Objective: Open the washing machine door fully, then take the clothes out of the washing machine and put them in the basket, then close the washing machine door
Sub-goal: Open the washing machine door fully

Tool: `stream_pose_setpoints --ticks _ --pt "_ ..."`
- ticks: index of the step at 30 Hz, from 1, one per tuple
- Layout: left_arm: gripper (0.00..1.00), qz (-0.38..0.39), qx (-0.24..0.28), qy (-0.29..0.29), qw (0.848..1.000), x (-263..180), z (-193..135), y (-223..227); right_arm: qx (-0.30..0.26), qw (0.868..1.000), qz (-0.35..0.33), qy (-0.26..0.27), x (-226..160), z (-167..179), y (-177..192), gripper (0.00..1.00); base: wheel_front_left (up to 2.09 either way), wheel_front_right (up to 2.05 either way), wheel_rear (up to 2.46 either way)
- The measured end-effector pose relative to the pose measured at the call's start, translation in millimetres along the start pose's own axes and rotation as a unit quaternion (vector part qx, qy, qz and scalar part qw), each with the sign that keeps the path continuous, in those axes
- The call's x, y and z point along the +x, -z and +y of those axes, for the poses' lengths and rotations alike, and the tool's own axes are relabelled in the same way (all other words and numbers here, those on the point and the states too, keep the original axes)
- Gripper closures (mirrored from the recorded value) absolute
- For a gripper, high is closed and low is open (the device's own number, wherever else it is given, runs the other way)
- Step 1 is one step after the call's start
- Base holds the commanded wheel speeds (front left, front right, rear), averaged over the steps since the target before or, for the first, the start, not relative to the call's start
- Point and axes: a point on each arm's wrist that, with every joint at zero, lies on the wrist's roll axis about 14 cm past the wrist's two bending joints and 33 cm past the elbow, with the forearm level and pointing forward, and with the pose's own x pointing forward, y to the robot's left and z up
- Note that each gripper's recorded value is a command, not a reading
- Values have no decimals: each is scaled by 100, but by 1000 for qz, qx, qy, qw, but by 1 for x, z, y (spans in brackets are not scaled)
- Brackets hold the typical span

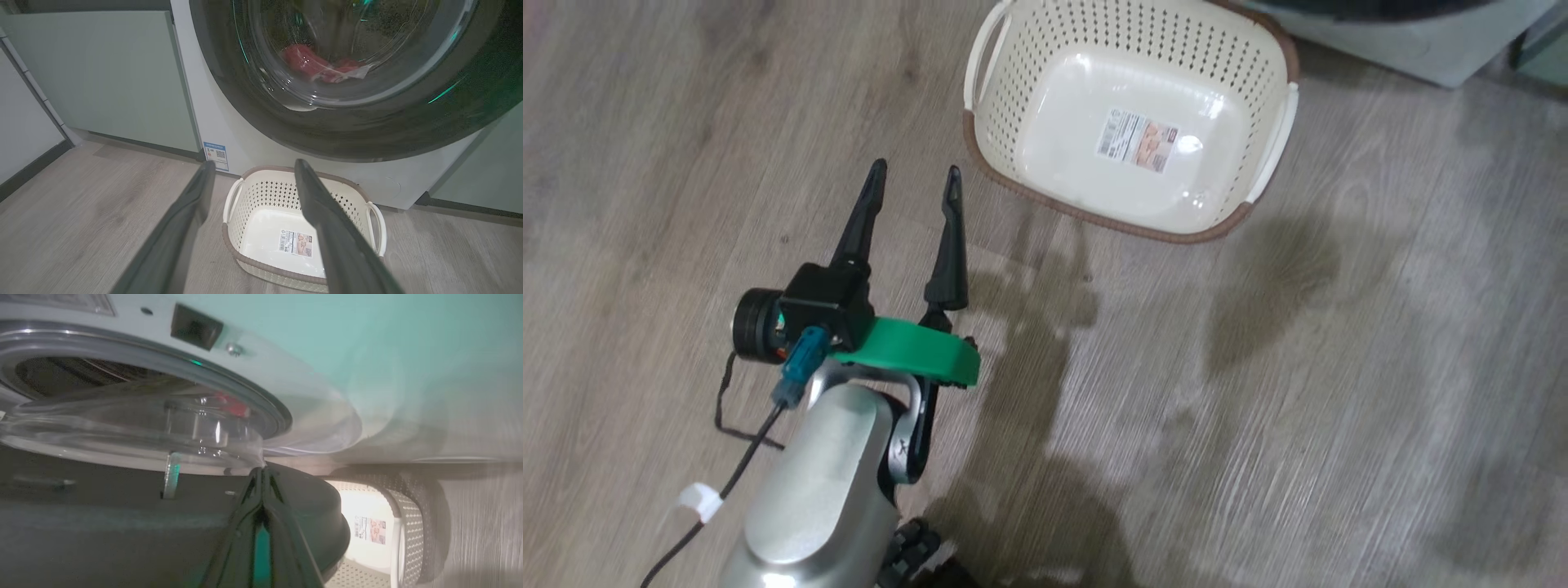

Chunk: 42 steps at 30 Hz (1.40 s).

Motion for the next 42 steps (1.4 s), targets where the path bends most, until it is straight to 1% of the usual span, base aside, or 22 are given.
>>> stream_pose_setpoints --ticks 6,10,18,24,36,42 --pt "0 -22 0 -5 1000 -7 6 -18 -5 999 38 -2 -15 9 34 100 0 0 0" --pt "0 -26 -2 -15 1000 -20 15 -22 -8 998 69 -6 -26 18 61 100 0 0 0" --pt "0 -43 -6 -27 999 -42 28 -36 -26 991 126 -37 -41 57 110 100 0 0 0" --pt "0 -55 -11 -34 998 -57 35 -44 -29 987 158 -30 -53 60 141 100 0 0 0" --pt "0 -66 -11 -70 995 -89 65 -50 -12 971 230 -63 -54 93 222 100 0 0 0" --pt "0 -74 -8 -94 993 -105 84 -55 -2 960 272 -71 -57 104 267 100 0 0 0"
